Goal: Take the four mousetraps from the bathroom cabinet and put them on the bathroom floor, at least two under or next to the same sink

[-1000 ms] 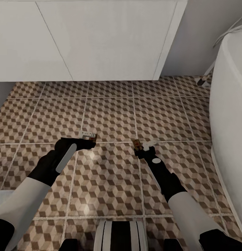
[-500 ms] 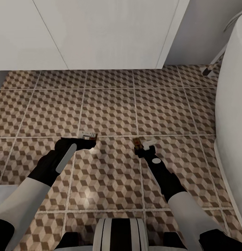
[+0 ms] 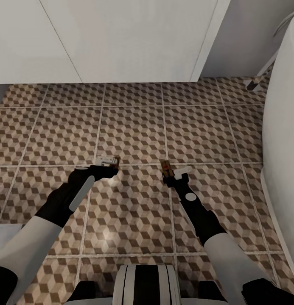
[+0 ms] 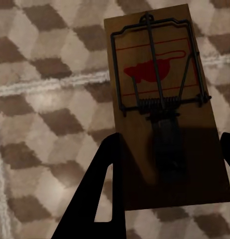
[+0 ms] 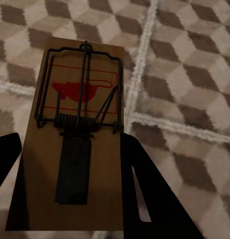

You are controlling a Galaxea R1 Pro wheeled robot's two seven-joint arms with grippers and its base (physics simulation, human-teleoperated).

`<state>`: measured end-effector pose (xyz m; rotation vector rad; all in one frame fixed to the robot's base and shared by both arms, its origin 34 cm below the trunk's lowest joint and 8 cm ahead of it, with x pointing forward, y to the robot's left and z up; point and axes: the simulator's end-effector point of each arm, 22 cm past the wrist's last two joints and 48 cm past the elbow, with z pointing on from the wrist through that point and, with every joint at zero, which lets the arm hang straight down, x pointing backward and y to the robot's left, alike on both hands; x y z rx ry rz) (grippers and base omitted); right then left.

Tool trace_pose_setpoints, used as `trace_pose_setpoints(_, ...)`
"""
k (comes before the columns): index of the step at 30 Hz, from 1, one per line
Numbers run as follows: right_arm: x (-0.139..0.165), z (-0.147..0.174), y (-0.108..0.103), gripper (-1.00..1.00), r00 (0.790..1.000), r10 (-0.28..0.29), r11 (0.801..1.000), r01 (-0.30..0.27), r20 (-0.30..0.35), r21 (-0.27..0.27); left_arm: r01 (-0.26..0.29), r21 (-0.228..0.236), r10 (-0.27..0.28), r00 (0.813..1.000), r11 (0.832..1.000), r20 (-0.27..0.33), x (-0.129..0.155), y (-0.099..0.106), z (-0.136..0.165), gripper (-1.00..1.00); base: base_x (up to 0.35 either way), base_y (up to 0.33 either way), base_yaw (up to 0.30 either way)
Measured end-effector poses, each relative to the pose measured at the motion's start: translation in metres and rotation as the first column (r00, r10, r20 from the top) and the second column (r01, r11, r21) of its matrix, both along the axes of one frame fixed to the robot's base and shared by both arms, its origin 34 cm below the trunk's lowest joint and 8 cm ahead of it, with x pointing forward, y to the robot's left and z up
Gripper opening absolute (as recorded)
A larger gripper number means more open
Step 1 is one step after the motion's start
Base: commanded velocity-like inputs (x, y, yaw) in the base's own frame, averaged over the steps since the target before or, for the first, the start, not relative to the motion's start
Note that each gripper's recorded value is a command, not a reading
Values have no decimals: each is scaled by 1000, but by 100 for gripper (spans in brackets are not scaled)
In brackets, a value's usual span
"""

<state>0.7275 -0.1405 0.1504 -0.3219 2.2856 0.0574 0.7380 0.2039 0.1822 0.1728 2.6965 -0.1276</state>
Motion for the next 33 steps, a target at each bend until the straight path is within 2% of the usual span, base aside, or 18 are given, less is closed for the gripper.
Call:
trace_pose_setpoints(11, 2, 2, 0, -100, 1000, 5, 1000, -5, 10, -1, 5, 6, -5, 1000, 1000, -10, -4, 1, -5, -100, 0, 0, 0)
trace_pose_setpoints(25, -22, -40, 0, -100, 999, 4, 1000, -5, -54, -2, 8, 6, -7, 997, 1000, -72, -26, 0, -47, -100, 0, 0, 0)
trace_pose_setpoints(33, -26, -46, 0, -100, 998, 4, 1000, -4, -61, 0, 8, 3, -8, 997, 1000, -74, -27, -1, -51, -100, 0, 0, 0)
